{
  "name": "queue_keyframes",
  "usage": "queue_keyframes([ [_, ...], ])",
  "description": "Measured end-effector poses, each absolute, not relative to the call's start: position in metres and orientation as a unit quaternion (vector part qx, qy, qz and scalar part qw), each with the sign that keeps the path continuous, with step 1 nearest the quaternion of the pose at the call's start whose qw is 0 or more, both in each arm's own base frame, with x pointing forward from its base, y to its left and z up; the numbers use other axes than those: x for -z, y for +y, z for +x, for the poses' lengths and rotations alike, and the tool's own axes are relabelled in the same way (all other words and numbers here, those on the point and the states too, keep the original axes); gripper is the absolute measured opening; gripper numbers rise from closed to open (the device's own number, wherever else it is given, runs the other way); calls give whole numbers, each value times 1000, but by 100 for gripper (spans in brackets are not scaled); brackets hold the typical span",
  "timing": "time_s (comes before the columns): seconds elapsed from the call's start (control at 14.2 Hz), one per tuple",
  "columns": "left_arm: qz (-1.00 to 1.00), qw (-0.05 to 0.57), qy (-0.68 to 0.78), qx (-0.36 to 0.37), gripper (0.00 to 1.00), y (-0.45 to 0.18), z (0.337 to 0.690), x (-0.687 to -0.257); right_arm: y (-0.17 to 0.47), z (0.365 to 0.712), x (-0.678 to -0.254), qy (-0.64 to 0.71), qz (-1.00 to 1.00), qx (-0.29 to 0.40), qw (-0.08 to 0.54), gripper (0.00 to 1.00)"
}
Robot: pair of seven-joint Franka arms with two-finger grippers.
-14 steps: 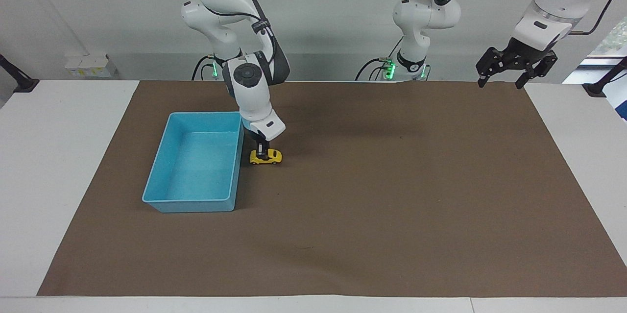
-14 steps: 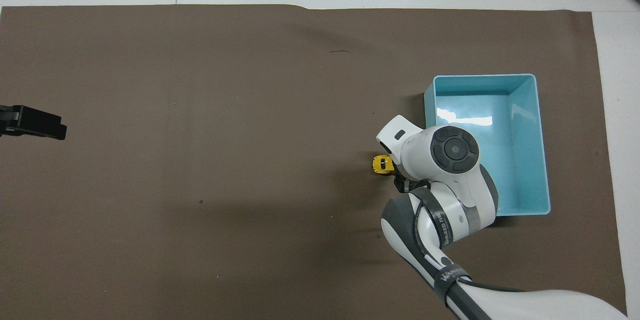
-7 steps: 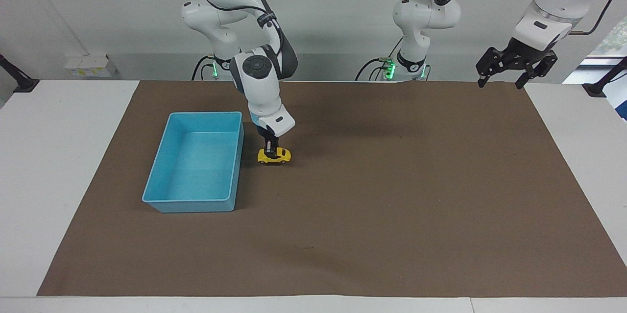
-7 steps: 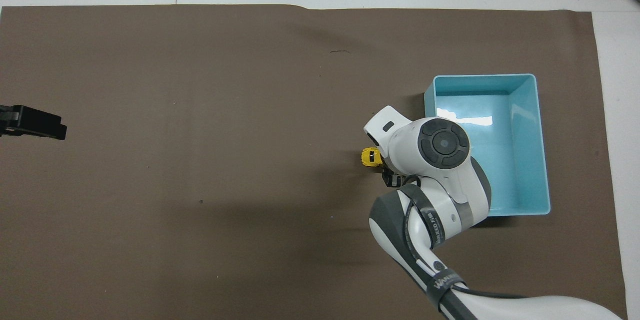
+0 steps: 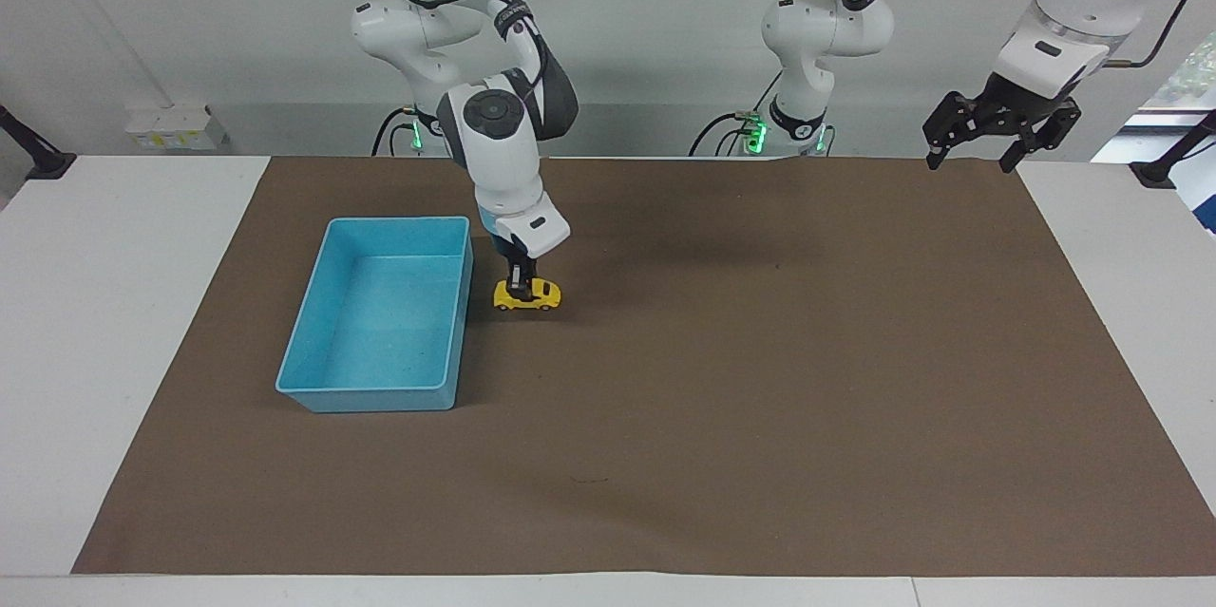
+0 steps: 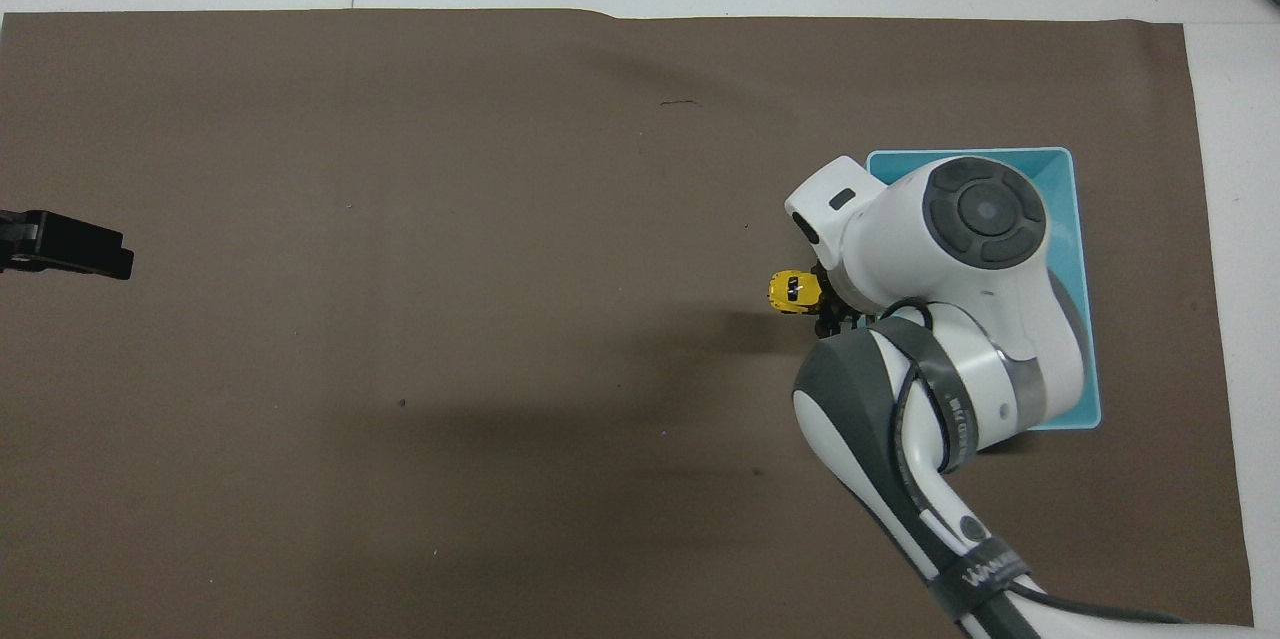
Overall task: Wind up and store yellow beetle car
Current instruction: 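Carry the yellow car into the blue bin with the right gripper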
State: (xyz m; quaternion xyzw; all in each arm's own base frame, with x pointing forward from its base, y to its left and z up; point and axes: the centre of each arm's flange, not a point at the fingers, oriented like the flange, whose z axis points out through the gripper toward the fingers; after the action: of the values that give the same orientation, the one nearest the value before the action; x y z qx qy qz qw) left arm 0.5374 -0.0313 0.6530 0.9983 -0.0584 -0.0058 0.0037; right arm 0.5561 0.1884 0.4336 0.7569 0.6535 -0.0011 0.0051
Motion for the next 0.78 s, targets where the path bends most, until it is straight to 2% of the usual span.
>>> queue_keyframes([
  [0.28, 998, 4, -58, 6, 100, -31, 537, -653, 148, 564, -465, 653, 758, 8, 3, 40],
  [0.78, 998, 4, -58, 6, 100, -31, 537, -653, 48, 578, -460, 679, 734, 18, -6, 40],
])
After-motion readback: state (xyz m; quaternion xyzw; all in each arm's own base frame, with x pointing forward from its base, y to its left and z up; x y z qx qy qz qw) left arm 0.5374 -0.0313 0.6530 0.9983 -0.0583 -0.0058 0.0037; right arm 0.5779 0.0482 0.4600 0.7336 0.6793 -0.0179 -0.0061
